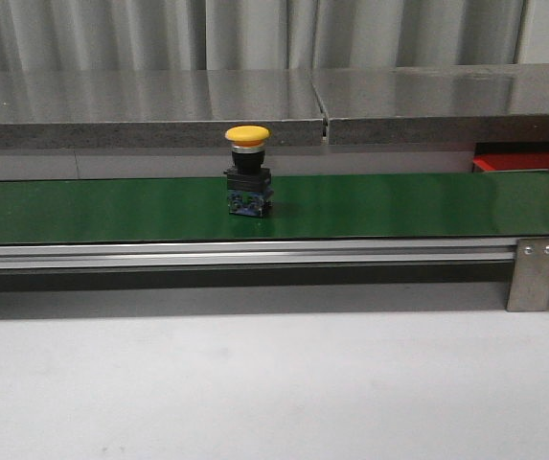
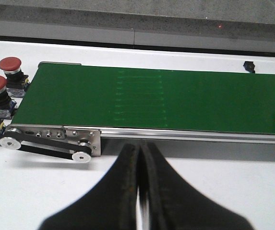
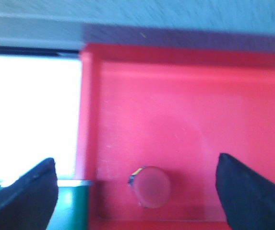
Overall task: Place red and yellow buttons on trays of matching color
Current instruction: 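Lower the red button into the red tray and open the right gripper, then grasp the yellow button at the belt's end with the right gripper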
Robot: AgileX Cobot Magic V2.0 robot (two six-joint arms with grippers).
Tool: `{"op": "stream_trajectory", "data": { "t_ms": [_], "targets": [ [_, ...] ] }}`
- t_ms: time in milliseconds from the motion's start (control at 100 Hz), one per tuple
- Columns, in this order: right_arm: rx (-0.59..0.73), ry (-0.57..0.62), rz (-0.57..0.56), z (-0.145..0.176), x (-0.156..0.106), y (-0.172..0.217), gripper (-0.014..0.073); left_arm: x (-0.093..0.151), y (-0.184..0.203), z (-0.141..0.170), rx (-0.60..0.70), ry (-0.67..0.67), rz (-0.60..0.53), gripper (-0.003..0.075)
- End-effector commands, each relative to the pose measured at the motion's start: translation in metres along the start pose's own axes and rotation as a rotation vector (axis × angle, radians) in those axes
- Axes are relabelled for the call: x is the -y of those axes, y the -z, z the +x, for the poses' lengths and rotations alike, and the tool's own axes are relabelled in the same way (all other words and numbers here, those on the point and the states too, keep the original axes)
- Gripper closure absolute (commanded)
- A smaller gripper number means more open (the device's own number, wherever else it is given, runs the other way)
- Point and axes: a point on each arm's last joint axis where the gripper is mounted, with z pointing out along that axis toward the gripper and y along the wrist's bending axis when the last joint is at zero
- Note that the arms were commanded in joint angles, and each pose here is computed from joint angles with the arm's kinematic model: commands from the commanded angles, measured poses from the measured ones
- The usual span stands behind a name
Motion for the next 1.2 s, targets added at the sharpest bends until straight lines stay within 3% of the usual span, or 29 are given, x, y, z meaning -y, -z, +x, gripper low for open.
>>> {"op": "stream_trajectory", "data": {
  "t_ms": [0, 220, 630, 820, 1190],
  "targets": [
    [0.125, 0.066, -0.017, -0.017, -0.015, 0.049, -0.0059, 0.002, 0.004, -0.014, 0.094, 0.008, 0.015, 0.0739],
    [0.094, 0.134, -0.099, 0.009, -0.055, 0.074, -0.0059, 0.002, 0.004, -0.014, 0.094, 0.008, 0.015, 0.0739],
    [-0.097, 0.324, -0.285, 0.078, -0.132, 0.059, -0.0059, 0.002, 0.004, -0.014, 0.094, 0.008, 0.015, 0.0739],
    [-0.063, 0.34, -0.358, 0.079, -0.159, 0.065, -0.0059, 0.002, 0.004, -0.014, 0.094, 0.008, 0.015, 0.0739],
    [-0.079, 0.335, -0.416, 0.071, -0.175, 0.046, -0.0059, 0.002, 0.004, -0.014, 0.094, 0.008, 0.015, 0.0739]
  ]
}}
